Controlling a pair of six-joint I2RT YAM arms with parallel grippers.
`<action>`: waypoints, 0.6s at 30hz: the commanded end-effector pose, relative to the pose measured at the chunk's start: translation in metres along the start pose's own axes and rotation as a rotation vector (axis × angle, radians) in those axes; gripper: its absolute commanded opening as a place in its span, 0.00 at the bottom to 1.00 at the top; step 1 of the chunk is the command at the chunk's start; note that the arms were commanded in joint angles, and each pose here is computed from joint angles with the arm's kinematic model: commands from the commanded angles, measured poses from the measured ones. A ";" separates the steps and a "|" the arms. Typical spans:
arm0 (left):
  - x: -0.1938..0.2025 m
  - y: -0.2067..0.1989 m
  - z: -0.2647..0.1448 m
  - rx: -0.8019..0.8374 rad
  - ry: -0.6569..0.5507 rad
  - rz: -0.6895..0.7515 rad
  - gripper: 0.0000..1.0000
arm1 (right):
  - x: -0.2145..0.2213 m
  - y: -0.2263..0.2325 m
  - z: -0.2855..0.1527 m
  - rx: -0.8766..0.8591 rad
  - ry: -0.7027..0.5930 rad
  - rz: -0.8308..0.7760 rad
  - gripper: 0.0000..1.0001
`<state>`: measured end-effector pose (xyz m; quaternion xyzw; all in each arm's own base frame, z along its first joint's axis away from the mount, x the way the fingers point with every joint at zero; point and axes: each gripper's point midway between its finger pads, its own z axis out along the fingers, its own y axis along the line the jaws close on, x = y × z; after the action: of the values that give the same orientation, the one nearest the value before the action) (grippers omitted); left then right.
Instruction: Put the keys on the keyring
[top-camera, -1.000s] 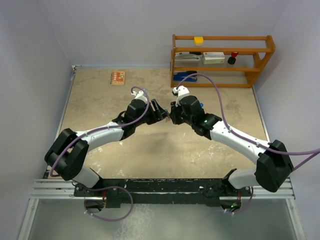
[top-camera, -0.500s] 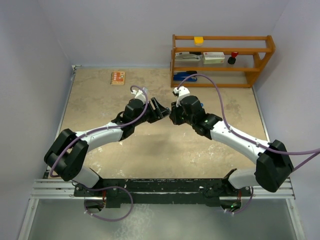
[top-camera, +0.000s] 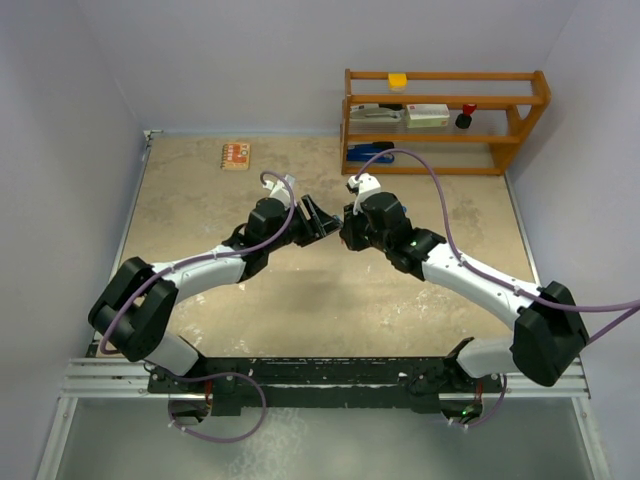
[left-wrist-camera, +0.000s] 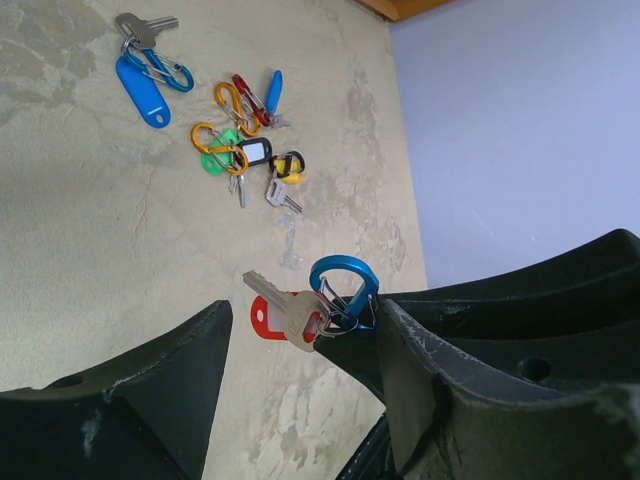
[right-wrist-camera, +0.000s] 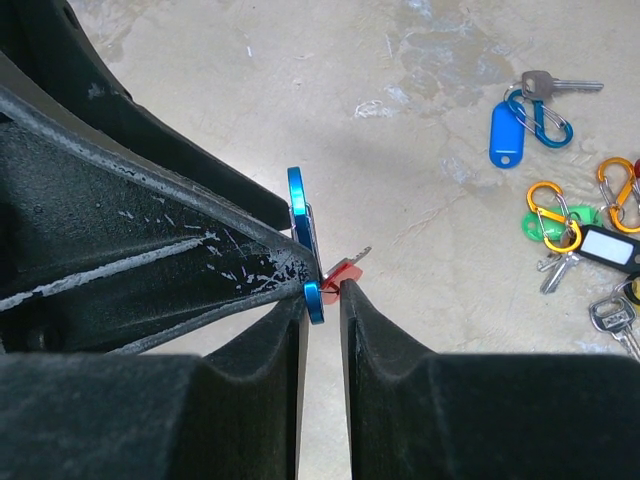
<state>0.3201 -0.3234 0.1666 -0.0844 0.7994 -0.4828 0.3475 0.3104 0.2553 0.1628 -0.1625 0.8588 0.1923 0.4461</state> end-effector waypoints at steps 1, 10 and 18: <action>0.006 -0.004 0.000 0.037 0.027 -0.006 0.57 | -0.028 0.002 -0.010 -0.008 -0.098 0.009 0.20; 0.011 0.010 0.003 0.002 0.041 -0.022 0.57 | -0.029 0.001 -0.011 -0.007 -0.106 0.004 0.00; -0.008 0.002 0.003 0.037 -0.015 -0.063 0.59 | -0.019 0.000 -0.006 -0.009 -0.078 -0.002 0.00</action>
<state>0.3236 -0.3232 0.1609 -0.0945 0.7994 -0.4893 0.3357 0.3094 0.2550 0.1628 -0.1647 0.8581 0.1932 0.4463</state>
